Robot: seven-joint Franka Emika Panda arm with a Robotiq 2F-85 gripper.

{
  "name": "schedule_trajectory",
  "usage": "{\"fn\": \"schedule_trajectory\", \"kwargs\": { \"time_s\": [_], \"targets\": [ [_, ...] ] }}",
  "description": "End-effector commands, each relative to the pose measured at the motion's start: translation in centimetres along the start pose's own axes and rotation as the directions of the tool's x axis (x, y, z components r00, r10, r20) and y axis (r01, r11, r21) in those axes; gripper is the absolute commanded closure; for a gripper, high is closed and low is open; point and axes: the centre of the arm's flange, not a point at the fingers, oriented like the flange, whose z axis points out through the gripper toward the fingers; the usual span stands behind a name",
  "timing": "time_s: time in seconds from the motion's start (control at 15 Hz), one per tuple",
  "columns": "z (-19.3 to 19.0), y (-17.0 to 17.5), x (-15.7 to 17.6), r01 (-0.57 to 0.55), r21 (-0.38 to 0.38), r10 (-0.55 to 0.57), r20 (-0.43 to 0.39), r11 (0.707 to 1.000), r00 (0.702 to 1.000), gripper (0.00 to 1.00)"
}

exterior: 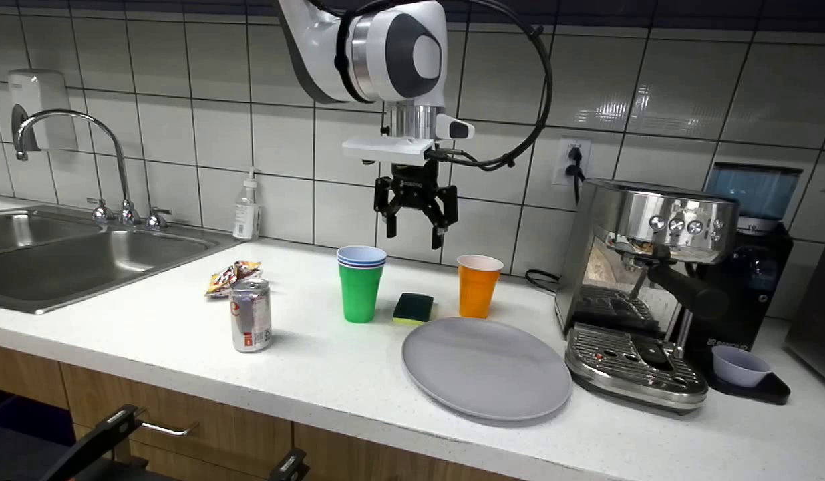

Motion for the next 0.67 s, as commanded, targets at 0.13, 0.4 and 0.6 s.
{"fn": "schedule_trajectory", "kwargs": {
  "time_s": [0.13,0.4,0.6],
  "targets": [
    [0.0,0.41,-0.14,-0.038,-0.002,0.038,0.012,0.999,0.999,0.0],
    [0.01,0.43,-0.16,-0.044,-0.003,0.044,0.013,0.999,0.999,0.0],
    [0.01,0.43,-0.16,-0.044,-0.003,0.044,0.013,0.999,0.999,0.0]
  ]
}}
